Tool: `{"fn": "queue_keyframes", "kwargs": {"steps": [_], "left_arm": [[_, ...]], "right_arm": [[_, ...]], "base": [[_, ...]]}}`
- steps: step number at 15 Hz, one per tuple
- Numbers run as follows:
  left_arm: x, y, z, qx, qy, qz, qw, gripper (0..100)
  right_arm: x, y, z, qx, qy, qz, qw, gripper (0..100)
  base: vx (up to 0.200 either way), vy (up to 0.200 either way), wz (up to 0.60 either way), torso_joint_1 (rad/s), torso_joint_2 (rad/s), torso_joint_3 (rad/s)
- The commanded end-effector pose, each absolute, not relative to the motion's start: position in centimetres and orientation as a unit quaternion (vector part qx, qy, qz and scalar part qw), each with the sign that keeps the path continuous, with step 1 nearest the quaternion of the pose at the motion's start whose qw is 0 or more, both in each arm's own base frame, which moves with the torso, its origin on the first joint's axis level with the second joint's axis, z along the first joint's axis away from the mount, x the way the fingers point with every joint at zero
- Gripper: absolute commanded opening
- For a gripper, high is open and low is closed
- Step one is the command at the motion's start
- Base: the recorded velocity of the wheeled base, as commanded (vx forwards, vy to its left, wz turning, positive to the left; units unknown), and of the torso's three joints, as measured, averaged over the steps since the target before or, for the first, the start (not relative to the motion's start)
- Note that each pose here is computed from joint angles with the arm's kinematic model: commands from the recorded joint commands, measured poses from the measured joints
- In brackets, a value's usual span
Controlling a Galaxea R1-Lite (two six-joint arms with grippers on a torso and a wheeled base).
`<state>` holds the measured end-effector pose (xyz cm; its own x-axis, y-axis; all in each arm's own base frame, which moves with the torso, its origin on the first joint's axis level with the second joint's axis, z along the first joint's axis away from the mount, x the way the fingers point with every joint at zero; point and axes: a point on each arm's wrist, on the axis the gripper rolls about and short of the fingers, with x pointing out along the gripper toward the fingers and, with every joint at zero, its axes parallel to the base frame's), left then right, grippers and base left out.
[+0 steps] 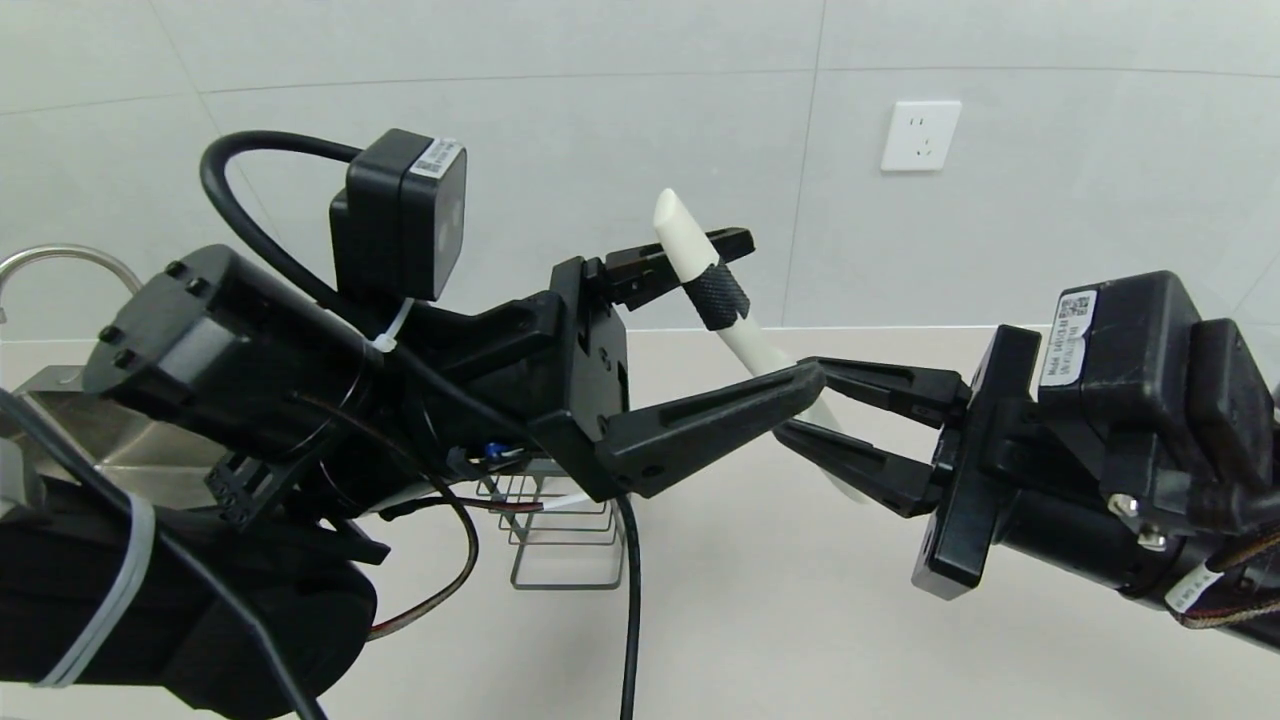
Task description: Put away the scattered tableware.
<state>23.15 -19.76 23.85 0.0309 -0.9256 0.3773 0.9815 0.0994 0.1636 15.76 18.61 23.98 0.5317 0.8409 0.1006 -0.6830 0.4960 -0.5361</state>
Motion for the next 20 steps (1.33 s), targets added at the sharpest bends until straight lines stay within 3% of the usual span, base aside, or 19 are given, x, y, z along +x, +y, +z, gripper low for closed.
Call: {"fn": "queue_keyframes", "kwargs": {"steps": [1, 7, 8, 14, 15, 20], "left_arm": [[23.1, -19.7, 23.9, -0.070, -0.200, -0.667, 0.714, 100], [23.0, -19.7, 23.9, -0.070, -0.199, -0.667, 0.715, 100], [23.0, -19.7, 23.9, -0.070, -0.199, -0.667, 0.715, 0], [23.0, -19.6, 24.0, -0.070, -0.201, -0.667, 0.714, 0], [23.0, -19.6, 24.0, -0.070, -0.201, -0.666, 0.715, 0], [23.2, -19.6, 24.1, -0.084, -0.206, -0.637, 0.738, 0]], "right_arm": [[15.8, 18.7, 24.0, -0.222, -0.179, 0.450, 0.846, 0], [16.0, 18.8, 23.8, -0.223, -0.176, 0.449, 0.847, 0], [16.0, 18.8, 23.8, -0.223, -0.176, 0.449, 0.847, 0], [16.0, 18.9, 24.4, -0.220, -0.185, 0.436, 0.853, 0], [16.0, 18.9, 24.3, -0.220, -0.183, 0.436, 0.853, 100], [15.8, 18.8, 23.4, -0.226, -0.167, 0.435, 0.855, 100]], "base": [[0.000, 0.000, 0.00, 0.000, 0.00, 0.000], [0.000, 0.000, 0.00, 0.000, 0.00, 0.000], [0.000, 0.000, 0.00, 0.000, 0.00, 0.000], [0.000, 0.000, 0.00, 0.000, 0.00, 0.000], [0.000, 0.000, 0.00, 0.000, 0.00, 0.000], [0.000, 0.000, 0.00, 0.000, 0.00, 0.000]]}}
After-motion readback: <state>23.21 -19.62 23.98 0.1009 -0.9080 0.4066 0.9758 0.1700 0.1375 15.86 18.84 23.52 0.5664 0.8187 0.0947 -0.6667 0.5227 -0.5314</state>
